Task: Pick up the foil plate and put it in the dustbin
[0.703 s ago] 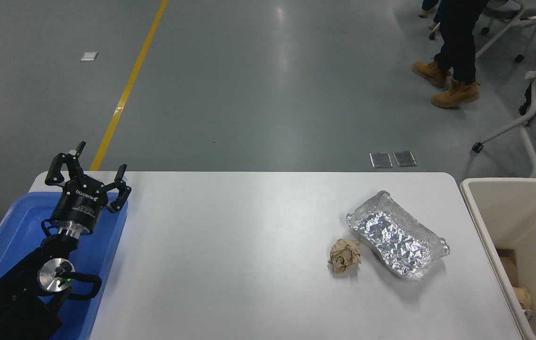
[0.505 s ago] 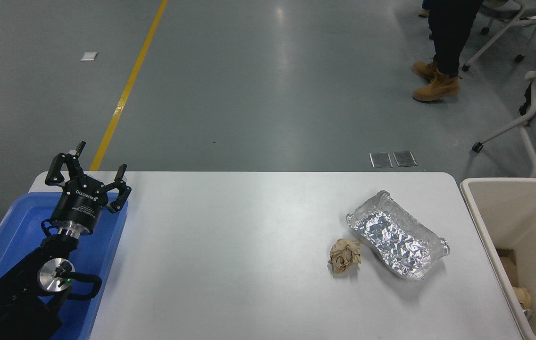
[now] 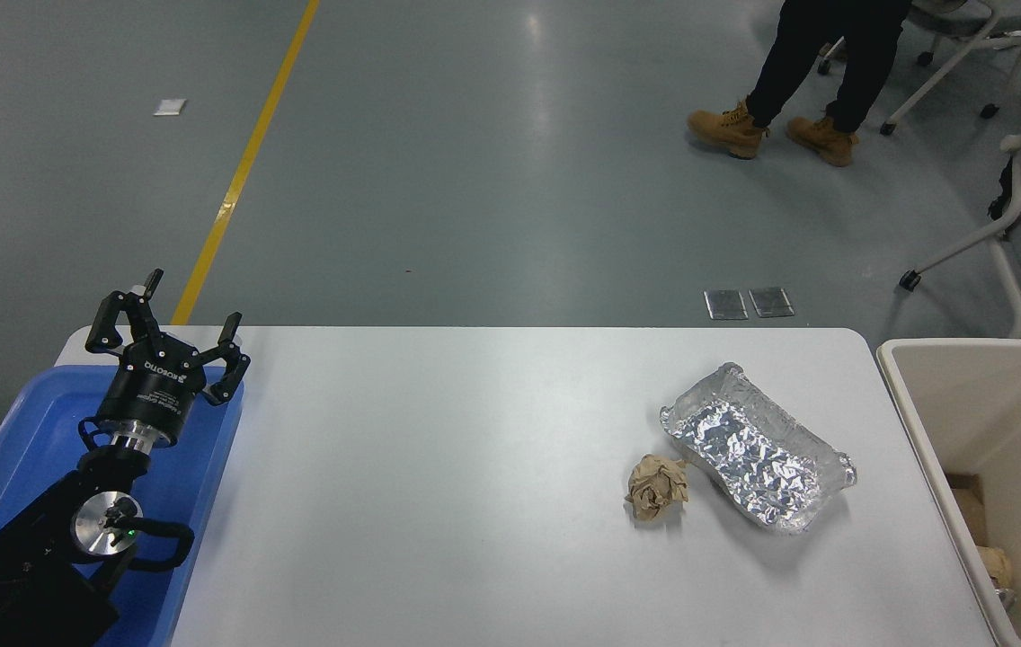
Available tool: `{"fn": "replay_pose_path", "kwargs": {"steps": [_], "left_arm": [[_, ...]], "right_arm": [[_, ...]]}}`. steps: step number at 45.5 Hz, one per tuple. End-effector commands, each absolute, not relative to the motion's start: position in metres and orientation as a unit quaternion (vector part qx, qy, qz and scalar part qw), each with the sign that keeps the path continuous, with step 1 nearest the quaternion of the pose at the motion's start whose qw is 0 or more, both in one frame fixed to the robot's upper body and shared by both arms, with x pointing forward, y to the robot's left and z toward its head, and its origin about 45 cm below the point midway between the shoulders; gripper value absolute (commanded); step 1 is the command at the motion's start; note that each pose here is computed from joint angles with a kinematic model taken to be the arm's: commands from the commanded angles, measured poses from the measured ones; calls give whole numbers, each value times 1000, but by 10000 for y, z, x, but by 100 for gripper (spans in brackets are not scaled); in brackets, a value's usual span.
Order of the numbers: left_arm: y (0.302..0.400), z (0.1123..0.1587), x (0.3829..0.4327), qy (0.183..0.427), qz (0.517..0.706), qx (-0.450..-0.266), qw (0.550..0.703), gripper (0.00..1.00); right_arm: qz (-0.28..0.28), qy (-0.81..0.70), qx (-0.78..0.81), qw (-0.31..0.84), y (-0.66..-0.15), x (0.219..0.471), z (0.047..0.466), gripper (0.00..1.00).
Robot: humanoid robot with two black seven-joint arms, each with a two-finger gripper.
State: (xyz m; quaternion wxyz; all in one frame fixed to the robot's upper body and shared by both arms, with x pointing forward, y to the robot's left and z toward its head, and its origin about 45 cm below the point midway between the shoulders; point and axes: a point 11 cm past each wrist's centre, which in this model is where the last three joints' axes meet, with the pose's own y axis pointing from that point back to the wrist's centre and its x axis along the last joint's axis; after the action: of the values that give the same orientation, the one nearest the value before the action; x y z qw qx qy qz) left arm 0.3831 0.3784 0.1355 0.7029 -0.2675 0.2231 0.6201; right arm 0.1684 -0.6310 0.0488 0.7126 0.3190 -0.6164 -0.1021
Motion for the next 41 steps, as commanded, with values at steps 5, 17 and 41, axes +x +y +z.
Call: {"fn": "replay_pose_path", "kwargs": {"steps": [5, 17, 41], "left_arm": [[3784, 1355, 3831, 223, 620, -268, 703, 98], [3784, 1355, 3831, 223, 620, -268, 703, 98], [3784, 1355, 3831, 223, 620, -268, 703, 98]], "right_arm": [[-102, -616, 320, 713, -6311, 1689, 491, 0], [-102, -615, 321, 713, -6297, 1692, 479, 0], [-99, -615, 331, 709, -6213, 1797, 449, 0]]}}
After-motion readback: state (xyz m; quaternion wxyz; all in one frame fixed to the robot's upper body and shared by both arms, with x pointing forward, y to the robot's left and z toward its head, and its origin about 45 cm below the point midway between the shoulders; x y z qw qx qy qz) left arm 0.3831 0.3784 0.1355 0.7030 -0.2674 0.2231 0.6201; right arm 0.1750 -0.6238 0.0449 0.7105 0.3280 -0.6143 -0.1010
